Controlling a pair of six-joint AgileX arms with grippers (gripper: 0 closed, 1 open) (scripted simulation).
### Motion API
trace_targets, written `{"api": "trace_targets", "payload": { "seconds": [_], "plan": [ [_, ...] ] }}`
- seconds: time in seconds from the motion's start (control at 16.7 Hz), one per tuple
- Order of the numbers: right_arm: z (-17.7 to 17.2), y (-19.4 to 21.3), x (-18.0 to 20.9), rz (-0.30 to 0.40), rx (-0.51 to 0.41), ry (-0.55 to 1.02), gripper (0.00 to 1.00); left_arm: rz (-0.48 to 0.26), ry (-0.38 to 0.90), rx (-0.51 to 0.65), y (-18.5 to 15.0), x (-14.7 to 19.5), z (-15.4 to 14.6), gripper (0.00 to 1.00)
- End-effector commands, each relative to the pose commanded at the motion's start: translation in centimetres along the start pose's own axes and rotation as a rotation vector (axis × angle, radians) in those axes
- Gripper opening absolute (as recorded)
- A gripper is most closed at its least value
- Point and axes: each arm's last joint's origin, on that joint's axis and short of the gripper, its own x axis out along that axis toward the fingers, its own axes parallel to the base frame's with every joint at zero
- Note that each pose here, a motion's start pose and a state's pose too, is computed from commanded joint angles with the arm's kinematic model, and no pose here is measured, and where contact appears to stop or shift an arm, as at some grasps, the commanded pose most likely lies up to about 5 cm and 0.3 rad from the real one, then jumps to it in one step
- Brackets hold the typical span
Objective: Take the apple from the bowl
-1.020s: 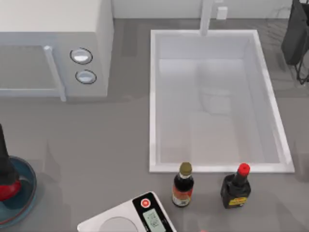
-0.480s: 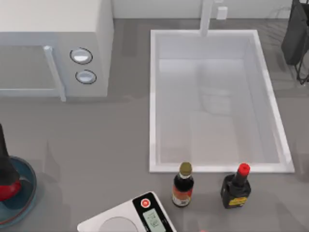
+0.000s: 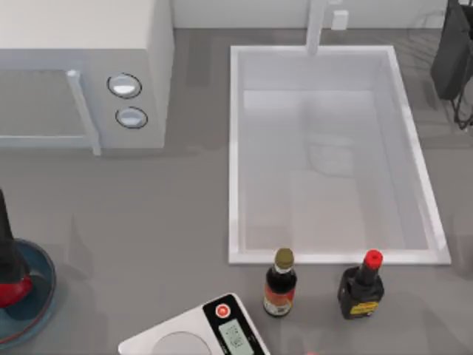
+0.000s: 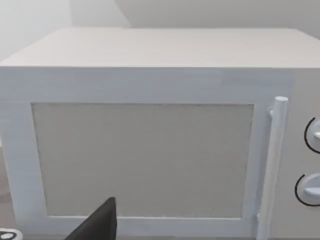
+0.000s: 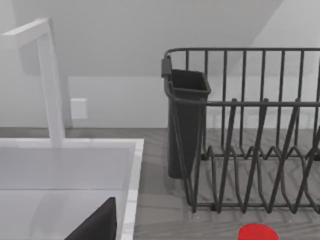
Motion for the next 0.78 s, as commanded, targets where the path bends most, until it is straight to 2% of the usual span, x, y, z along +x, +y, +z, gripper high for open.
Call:
{"api": "trace_targets", "payload": {
  "seconds": [0.18,0.36,0.54,0.78],
  "plan": [
    [0.0,0.0,0.0,0.0,0.0,0.0,1.0,-0.001,0.013,-0.001,0.0,0.0,0.2,1.0],
    [0.0,0.0,0.0,0.0,0.0,0.0,1.0,-0.006,0.122,-0.003,-0.1,0.2,1.3,1.0],
    [0.0,0.0,0.0,0.0,0.0,0.0,1.0,-0.013,0.342,-0.007,-0.1,1.0,2.7,1.0],
    [0.0,0.0,0.0,0.0,0.0,0.0,1.0,-0.02,0.743,-0.007,-0.3,3.6,4.2,1.0]
  ]
}}
